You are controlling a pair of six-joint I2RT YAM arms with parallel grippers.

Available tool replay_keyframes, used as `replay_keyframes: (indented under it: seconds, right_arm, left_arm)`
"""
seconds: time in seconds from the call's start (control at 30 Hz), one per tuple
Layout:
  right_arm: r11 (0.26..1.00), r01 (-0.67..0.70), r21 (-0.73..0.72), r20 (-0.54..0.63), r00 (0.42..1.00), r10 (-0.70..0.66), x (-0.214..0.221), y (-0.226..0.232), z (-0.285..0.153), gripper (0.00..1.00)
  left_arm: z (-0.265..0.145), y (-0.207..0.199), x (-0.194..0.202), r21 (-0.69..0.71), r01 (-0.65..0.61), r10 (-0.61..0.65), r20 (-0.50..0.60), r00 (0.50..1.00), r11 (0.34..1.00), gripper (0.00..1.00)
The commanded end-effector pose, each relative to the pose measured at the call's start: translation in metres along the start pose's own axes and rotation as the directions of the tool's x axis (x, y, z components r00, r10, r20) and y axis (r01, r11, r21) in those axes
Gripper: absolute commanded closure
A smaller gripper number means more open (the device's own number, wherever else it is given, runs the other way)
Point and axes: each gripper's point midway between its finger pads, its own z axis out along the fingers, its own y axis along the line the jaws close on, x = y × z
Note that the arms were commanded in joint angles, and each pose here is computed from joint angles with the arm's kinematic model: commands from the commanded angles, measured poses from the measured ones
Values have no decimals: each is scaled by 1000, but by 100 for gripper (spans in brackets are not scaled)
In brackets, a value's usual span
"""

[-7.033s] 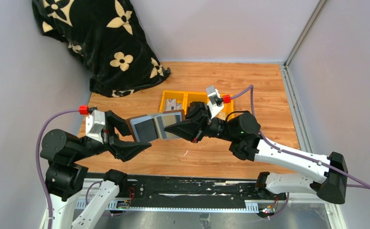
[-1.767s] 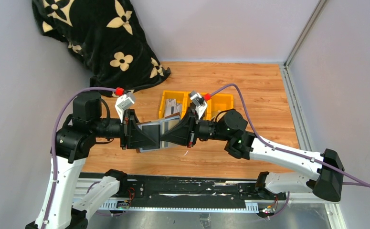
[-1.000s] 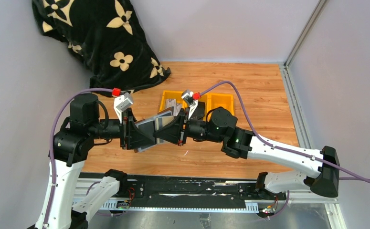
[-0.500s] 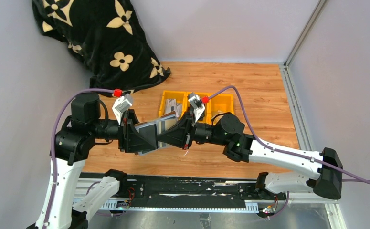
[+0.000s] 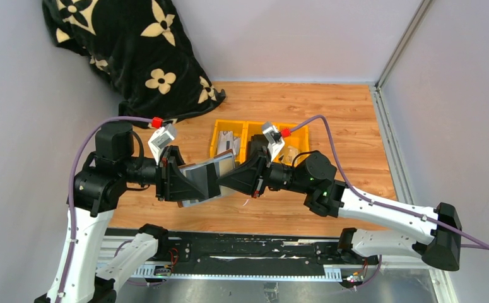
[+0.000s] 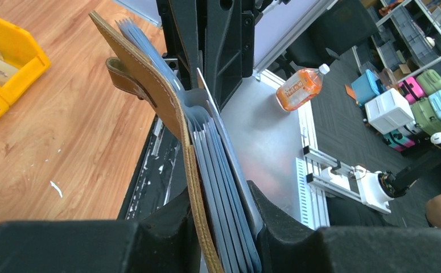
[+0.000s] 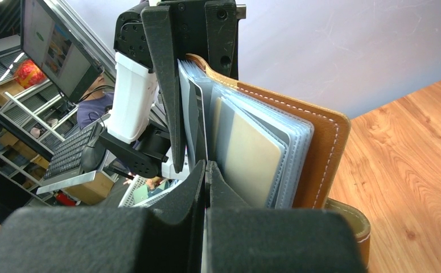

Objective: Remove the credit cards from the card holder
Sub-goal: Remove the credit card from the card holder.

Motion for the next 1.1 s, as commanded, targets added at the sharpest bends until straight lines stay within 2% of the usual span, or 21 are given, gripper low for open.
replay_keyframes:
  seconds: [0.0,0.07,0.17,0.2,0.3,0.37,0.5,0.7,1.07]
  right_arm:
    - [998,18,62,-41,999,-16,13,-24,-3,100]
    - [1000,10,21,-65,998,-9,16,-18,0,98]
    - [999,-9,-50,-85,996,5,18,-6,5,71]
    - [997,-13,-73,-84,996,7,18,-3,7,65]
    - [992,-14,-124,-69,998,5,10,8,13,59]
    - [990,-12,-142,-73,997,2,6,12,18,61]
    - [988,-28,-150,-79,997,16,4,13,25,70]
    - [989,-47,-139,-68,997,38,2,9,20,100]
    - [998,-57,-24,4,998,57,-7,-20,-18,100]
  left_arm:
    - [-4,-37,0,144,6,-4,-14,1000,990,88]
    - [-4,-34,-1,123,9,-7,-13,1000,992,100]
    - [-3,-32,-1,112,13,-12,-12,1000,994,100]
    - [-3,-31,-1,110,13,-11,-12,1000,994,100]
    - [-3,-27,0,90,5,-4,-8,1000,996,100]
    - [-3,-26,1,87,5,-4,-9,1000,996,100]
    - [-3,-26,1,84,-2,3,-7,1000,996,100]
    - [-3,-24,1,73,-7,7,-5,1000,997,100]
    - [-3,-25,-6,57,-43,43,4,999,997,100]
